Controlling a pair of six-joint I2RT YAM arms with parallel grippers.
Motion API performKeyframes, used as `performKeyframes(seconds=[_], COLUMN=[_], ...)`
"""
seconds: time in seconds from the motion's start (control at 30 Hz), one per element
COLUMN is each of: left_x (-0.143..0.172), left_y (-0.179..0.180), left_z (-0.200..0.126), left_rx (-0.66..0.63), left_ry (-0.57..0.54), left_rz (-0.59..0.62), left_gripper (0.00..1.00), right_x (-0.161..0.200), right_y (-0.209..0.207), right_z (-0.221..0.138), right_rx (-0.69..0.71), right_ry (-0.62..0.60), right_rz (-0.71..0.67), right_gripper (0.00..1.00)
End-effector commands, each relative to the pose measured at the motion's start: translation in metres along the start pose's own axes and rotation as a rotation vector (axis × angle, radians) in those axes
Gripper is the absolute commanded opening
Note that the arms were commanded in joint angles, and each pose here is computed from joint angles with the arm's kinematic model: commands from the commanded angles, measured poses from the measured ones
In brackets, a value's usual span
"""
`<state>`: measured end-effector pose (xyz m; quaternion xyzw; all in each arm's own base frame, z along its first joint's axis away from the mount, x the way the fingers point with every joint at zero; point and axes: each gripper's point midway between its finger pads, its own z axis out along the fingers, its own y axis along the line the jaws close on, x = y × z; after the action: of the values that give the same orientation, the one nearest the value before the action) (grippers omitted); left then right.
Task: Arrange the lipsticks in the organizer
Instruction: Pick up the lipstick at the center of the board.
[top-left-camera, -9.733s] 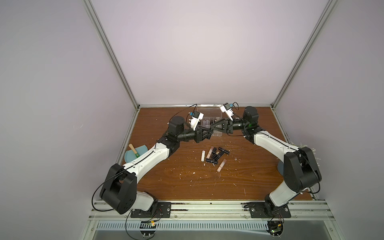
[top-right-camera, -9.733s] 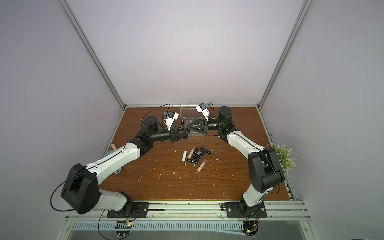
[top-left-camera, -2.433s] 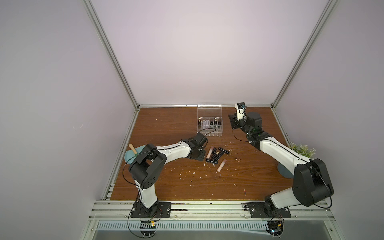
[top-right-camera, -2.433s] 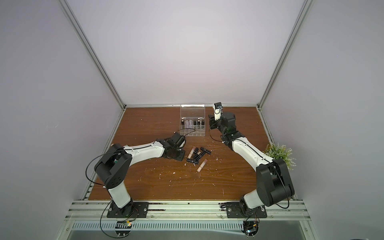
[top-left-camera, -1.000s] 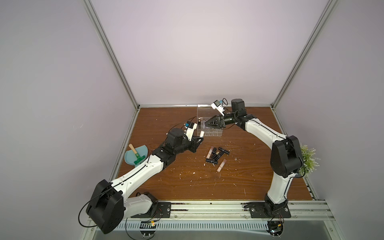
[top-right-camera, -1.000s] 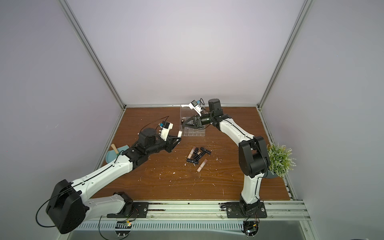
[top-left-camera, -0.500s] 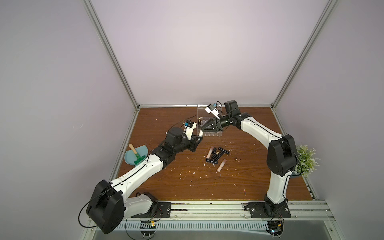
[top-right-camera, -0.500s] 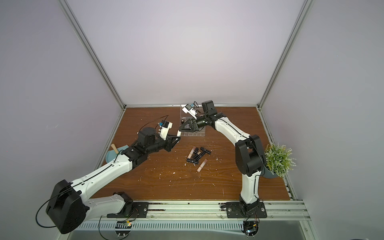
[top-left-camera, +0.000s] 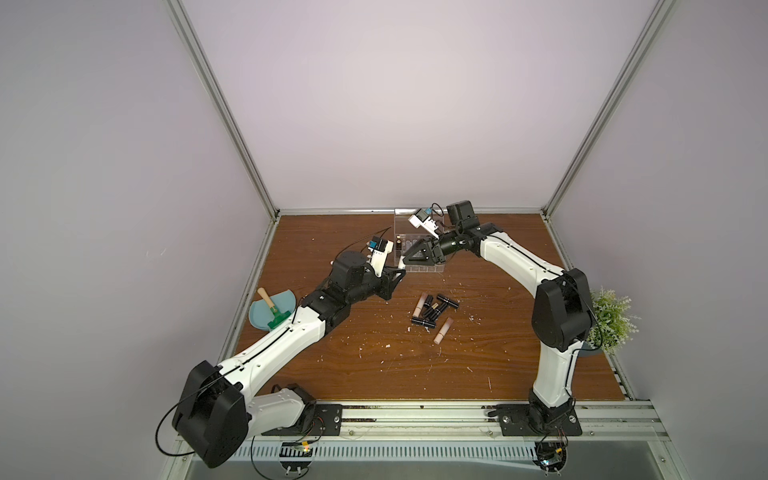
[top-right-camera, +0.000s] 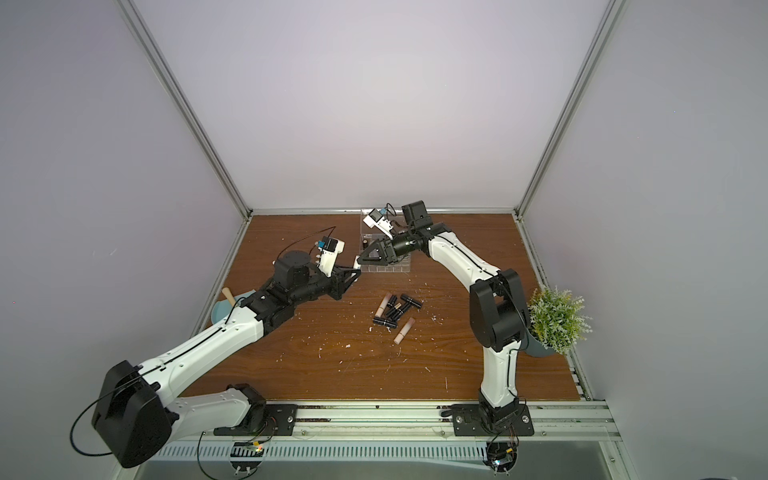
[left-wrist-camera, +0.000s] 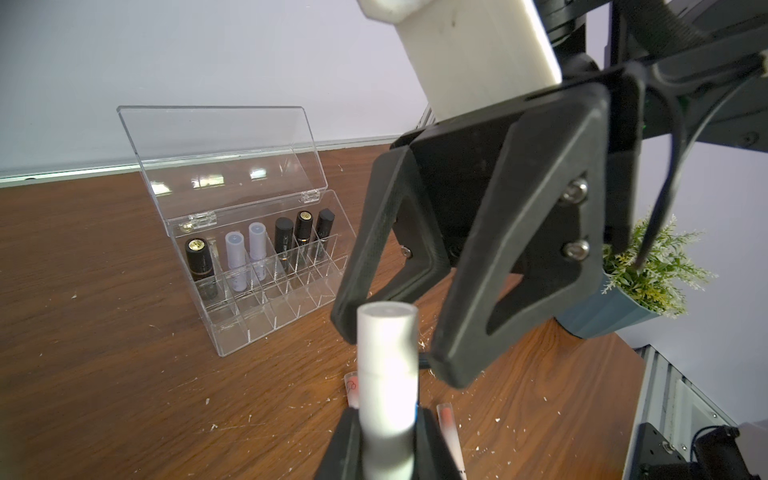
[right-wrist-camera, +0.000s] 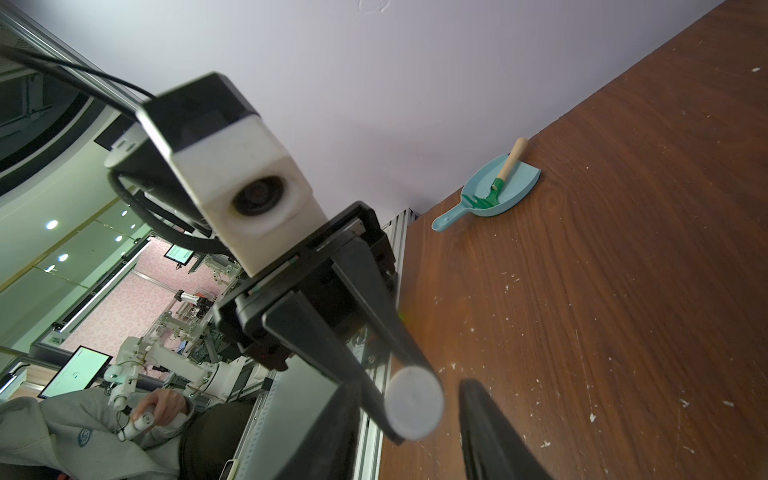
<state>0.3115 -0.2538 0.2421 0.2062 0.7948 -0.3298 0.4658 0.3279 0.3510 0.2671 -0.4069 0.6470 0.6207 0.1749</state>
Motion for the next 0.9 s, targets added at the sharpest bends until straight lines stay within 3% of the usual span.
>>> performKeyframes(seconds=[0.0,0.2,0.33,0.37,0.5,0.57,0.63,0.87], left_x=[-0.008,-0.01,-0.011,-0.011,-0.013,-0.016,-0.019,-0.047], left_y=[0.003,0.004,0.006,0.006,0.007,0.006,0.009,0.016], left_z=[-0.001,-0.003,-0.006,-0.007,-0.01,-0.013,-0.019,-0.063], left_rx=[-0.01,-0.02,-0.038,-0.041,-0.051,-0.057,-0.081,-0.201], left_ry=[-0.01,-0.015,-0.023,-0.024,-0.029,-0.04,-0.058,-0.226], left_rz=[0.014,0.018,0.019,0.019,0.019,0.021,0.023,0.045], left_gripper=[0.13,0.13,0.16,0.2,0.55,0.65,0.69,0.68], right_x=[-0.008,-0.007,-0.007,-0.007,-0.009,-0.01,-0.012,-0.018], right_y=[0.018,0.017,0.02,0.02,0.019,0.014,0.006,-0.025], right_z=[0.002,0.005,0.004,0.004,0.005,0.004,0.004,0.003], right_rx=[-0.063,-0.063,-0.08,-0.082,-0.062,-0.038,0.005,0.168], right_ry=[0.0,0.004,0.005,0.004,0.004,0.001,-0.004,-0.021], right_rz=[-0.048,-0.043,-0.047,-0.047,-0.052,-0.052,-0.048,-0.041], right_gripper=[0.43,0.25,0.19,0.18,0.16,0.16,0.15,0.13])
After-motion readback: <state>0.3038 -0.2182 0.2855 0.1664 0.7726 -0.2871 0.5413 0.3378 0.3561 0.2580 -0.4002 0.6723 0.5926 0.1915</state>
